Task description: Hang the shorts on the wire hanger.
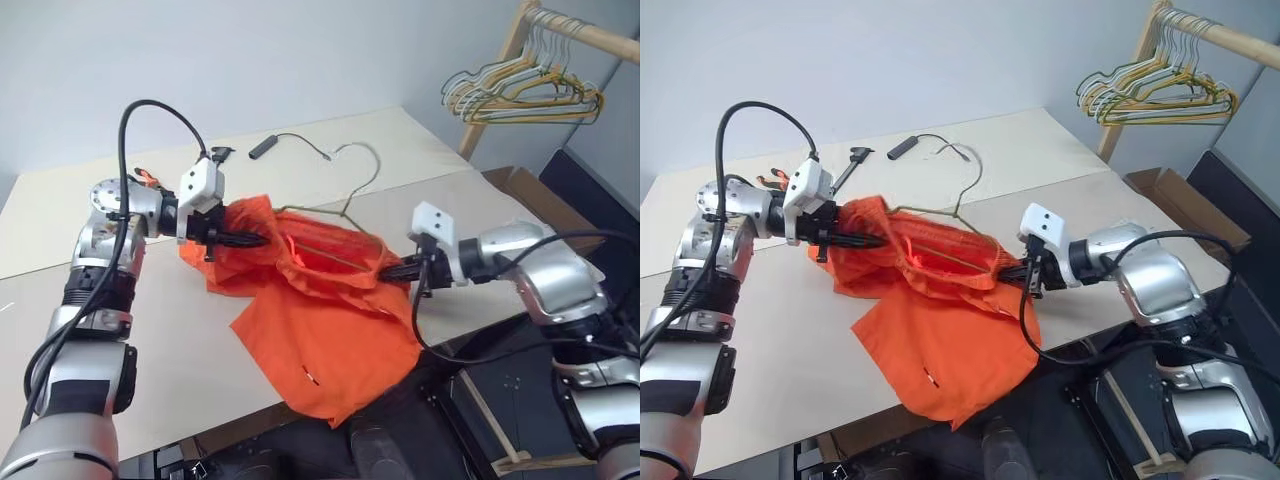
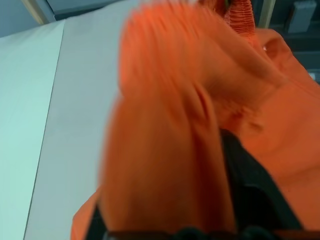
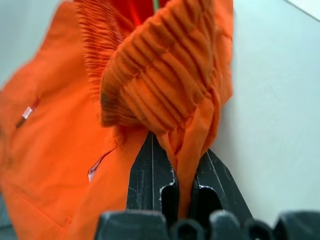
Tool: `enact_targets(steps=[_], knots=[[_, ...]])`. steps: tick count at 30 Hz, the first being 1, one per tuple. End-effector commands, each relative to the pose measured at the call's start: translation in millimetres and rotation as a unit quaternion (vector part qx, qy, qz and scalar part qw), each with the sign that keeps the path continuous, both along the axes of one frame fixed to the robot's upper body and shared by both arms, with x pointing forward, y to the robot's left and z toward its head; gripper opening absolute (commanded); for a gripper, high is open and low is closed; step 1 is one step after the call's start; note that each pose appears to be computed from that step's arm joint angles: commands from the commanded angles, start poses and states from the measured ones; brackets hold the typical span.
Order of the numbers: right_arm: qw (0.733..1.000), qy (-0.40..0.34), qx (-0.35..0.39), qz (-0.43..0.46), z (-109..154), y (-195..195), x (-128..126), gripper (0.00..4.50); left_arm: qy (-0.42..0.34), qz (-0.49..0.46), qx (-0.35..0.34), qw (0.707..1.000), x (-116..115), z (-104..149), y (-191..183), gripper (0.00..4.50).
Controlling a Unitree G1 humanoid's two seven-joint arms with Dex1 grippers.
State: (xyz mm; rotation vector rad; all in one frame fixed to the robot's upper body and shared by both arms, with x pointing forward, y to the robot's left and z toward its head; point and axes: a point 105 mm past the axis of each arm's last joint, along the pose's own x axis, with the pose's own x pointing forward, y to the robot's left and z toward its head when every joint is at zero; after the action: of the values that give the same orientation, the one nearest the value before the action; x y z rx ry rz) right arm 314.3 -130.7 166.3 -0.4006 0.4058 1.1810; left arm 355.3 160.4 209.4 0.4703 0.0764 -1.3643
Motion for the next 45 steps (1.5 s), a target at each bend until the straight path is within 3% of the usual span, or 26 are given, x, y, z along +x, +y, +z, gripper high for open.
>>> enact_targets(steps=[1, 5, 6, 9, 19, 32, 41, 45], knots=[[0.999, -0.011, 0.016, -0.034, 12, -14, -11, 0.00, -0.014, 0.021, -0.050, 0.998, 0, 21, 7, 3.08], [0.996, 0.013, 0.025, -0.086, 4, -28, -25, 0.00, -0.015, 0.062, -0.111, 0.992, 4, 36, 12, 4.41], [0.993, 0.020, 0.027, -0.109, 2, -34, -28, 0.00, -0.019, 0.072, -0.130, 0.989, 5, 41, 12, 4.46], [0.978, 0.039, 0.043, -0.199, -1, -53, -31, 0.00, -0.018, 0.112, -0.198, 0.974, 9, 56, 7, 4.46], [0.871, 0.045, 0.091, -0.481, 16, -126, -31, 0.00, 0.006, 0.058, -0.346, 0.937, -30, 104, -40, 4.46], [0.722, 0.011, 0.152, -0.675, 59, -206, -9, 0.00, 0.008, 0.049, -0.389, 0.920, -34, 131, -48, 4.46], [0.636, 0.030, 0.150, -0.756, 77, -244, -7, 0.00, 0.001, 0.051, -0.394, 0.918, -36, 136, -47, 4.46], [0.586, 0.036, 0.159, -0.794, 90, -263, -11, 0.00, -0.007, 0.045, -0.394, 0.918, -40, 139, -46, 4.46]])
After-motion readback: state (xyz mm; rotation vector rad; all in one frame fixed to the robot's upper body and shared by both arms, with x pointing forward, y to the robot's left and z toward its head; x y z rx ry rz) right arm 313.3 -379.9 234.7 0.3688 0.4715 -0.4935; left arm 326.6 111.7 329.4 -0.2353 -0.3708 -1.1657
